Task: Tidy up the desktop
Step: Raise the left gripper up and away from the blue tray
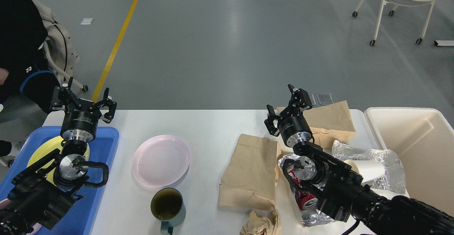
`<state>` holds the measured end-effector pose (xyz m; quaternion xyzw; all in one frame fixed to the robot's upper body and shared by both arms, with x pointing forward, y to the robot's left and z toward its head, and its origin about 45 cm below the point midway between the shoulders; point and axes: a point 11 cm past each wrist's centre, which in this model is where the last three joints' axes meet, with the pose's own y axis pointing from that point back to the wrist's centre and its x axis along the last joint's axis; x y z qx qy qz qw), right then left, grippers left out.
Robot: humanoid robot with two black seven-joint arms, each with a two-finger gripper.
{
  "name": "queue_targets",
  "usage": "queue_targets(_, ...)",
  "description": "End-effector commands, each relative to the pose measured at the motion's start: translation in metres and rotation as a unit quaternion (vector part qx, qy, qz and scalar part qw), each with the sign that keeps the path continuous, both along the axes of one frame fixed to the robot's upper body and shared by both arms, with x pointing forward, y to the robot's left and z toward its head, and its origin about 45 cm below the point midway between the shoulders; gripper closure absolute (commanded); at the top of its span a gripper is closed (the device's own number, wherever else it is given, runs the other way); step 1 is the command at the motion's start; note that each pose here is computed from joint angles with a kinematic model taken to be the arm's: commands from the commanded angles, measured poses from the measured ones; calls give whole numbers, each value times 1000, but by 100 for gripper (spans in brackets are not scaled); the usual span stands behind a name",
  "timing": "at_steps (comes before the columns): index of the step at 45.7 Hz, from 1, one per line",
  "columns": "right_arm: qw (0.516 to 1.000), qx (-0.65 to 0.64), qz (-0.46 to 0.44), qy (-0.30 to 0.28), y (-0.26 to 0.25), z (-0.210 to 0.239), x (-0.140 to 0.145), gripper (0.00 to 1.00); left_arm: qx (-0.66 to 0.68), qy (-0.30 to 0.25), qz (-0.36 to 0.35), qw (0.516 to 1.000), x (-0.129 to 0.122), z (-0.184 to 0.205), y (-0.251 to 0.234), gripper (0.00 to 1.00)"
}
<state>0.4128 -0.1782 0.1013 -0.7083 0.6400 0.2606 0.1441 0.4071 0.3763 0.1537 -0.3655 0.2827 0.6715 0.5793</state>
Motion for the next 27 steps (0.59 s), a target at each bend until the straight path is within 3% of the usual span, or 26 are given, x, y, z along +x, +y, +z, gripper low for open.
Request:
queue_targets(1,1000,0,0,0,0,0,0,0,-50,-10,26,998,-2,-6,-7,3)
queue_targets(27,1000,0,0,0,0,0,0,0,-84,-21,51,995,-5,-8,-4,3)
